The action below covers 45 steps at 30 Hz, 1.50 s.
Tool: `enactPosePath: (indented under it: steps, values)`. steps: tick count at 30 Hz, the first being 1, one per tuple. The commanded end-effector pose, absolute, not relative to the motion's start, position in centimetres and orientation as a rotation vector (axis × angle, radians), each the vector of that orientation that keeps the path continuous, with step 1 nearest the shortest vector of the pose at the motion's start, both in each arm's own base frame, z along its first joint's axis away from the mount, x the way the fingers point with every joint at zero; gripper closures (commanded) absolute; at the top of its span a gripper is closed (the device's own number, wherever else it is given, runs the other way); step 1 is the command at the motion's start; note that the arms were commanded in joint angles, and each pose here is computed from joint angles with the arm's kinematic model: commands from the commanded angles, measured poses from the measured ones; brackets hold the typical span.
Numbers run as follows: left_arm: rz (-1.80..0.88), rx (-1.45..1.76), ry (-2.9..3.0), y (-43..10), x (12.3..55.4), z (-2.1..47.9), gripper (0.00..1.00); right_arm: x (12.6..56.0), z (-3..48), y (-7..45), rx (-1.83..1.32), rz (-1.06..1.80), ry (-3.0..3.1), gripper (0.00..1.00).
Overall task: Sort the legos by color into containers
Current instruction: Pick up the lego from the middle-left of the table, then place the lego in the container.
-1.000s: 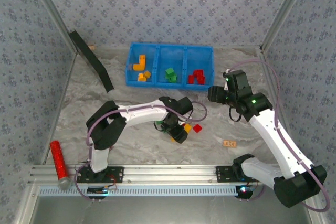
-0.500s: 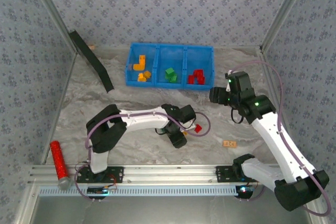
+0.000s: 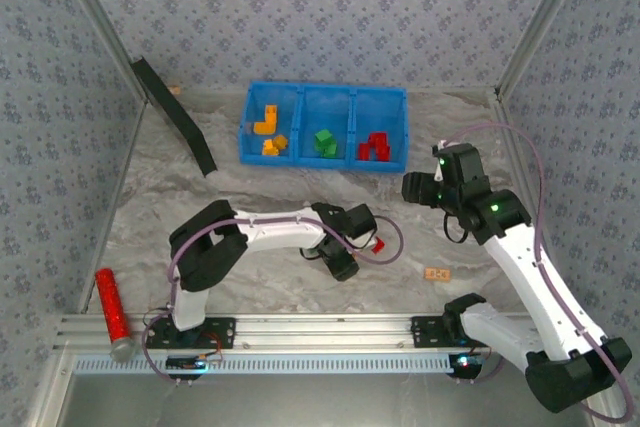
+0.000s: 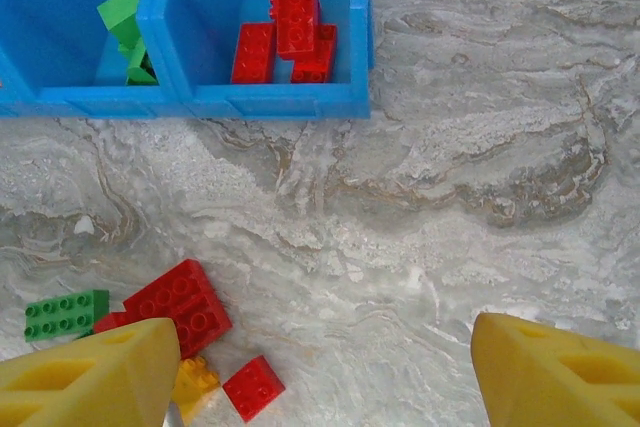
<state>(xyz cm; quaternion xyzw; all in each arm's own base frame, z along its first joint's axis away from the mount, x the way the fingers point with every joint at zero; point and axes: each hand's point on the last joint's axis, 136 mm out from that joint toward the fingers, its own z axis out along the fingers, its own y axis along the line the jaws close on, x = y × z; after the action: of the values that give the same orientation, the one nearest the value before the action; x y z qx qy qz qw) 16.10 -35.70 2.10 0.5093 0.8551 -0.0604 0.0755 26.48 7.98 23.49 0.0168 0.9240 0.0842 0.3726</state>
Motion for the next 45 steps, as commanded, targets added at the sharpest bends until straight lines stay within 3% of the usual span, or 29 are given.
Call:
enactPosePath:
  steps: [1,7,14,17,22,27,36,45]
  values:
    - [-0.208,1.506,2.629,-35.8,15.1,1.0,0.48,25.7,22.6,7.8,0.069,0.233,2.397,0.22]
    - [-0.189,1.451,2.737,-34.0,13.6,0.2,0.67,25.3,21.0,8.4,0.076,0.281,2.427,0.21]
    - [-0.236,1.234,2.826,-30.7,13.8,4.3,0.77,24.8,19.4,10.2,0.071,0.403,2.457,0.21]
    - [-0.353,1.033,2.813,-29.7,17.2,8.6,0.78,24.3,17.6,11.7,0.066,0.466,2.483,0.21]
    - [-0.426,0.650,2.716,-26.1,26.5,15.9,0.78,23.5,15.0,14.6,-0.033,0.468,2.536,0.22]
    - [-0.388,0.340,2.606,-22.5,35.3,19.4,0.78,23.3,13.7,17.7,-0.245,0.360,2.568,0.21]
    - [-0.302,0.110,2.643,-19.1,46.3,16.8,0.78,23.0,10.3,21.6,-0.551,0.224,2.642,0.19]
    - [-0.271,0.049,2.703,-18.4,52.8,13.5,0.77,22.6,8.5,23.6,-0.699,0.210,2.670,0.16]
